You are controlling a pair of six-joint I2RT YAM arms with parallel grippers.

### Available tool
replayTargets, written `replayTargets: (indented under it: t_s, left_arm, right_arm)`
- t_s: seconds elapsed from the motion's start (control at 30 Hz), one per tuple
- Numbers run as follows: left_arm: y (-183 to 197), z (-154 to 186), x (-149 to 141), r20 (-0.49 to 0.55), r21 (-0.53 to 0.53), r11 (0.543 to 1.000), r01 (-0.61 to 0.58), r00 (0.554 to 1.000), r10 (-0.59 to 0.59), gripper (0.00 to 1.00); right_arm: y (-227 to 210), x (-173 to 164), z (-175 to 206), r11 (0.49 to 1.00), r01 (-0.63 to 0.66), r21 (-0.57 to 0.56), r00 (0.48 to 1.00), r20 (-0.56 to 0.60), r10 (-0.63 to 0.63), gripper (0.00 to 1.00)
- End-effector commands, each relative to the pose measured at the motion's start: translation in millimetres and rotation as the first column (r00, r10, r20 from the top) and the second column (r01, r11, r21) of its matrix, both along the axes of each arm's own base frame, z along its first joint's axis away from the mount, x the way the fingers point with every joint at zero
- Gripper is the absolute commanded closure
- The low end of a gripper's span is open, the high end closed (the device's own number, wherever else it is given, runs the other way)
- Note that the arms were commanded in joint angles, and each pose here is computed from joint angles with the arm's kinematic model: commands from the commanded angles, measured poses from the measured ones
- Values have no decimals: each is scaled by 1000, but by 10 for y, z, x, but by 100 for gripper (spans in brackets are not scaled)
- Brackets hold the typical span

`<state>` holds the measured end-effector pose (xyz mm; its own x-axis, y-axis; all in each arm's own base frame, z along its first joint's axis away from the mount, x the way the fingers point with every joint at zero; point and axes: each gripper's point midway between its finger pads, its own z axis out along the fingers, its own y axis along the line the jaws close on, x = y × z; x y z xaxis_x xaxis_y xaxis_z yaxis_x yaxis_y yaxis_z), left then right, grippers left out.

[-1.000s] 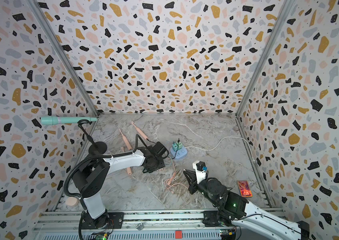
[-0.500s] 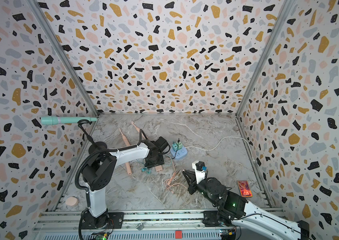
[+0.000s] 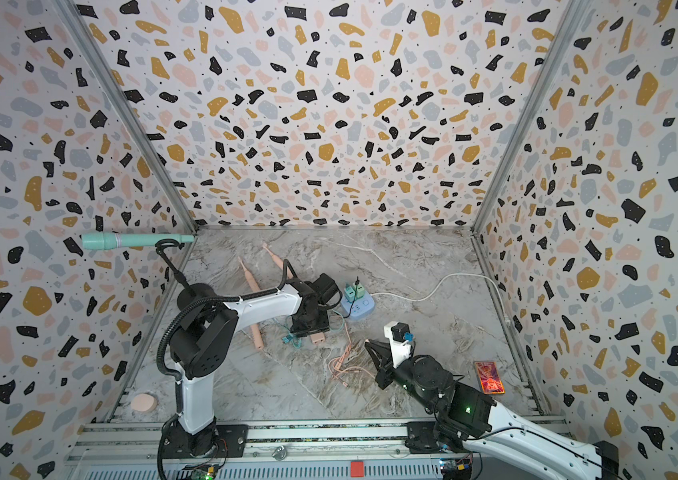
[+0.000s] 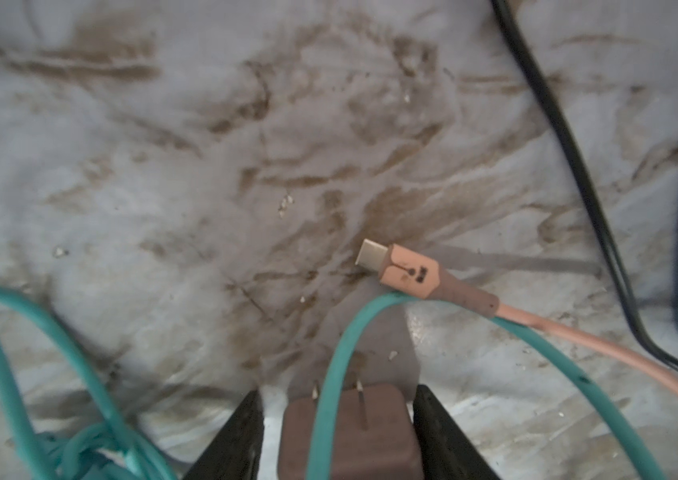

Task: Charge the electric toothbrush
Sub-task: Pick up the plug from the center of the board.

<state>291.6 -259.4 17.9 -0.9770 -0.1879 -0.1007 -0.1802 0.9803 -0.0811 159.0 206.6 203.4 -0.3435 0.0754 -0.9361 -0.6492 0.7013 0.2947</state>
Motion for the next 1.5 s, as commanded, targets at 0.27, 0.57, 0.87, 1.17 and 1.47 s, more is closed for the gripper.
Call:
replayTargets:
  t_s: [0.27,0.57,0.87,1.17,1.47]
  left_arm:
    - [31,-109,-115,-47,15,999,28,999,-28,50]
    - [-3,-97,-241,-65,21,998,60,996,-58,43]
    - [-1,-110,-257,-64,28,997,70,996,-69,47]
    - [4,-83,-190,-51,50,994,99,994,-97,53]
    - [3,-72,-157,-52,52,990,131,990,-128,74]
  right_arm:
    - [29,-17,50,1000,-13,25,1000,4,13,100]
    - [43,-17,43,1000,-17,24,1000,1,17,100]
    - [49,-22,54,999,-20,27,1000,2,20,100]
    - [57,-38,27,999,-29,32,1000,-3,29,100]
    - [85,-57,6,999,-46,28,999,-11,46,100]
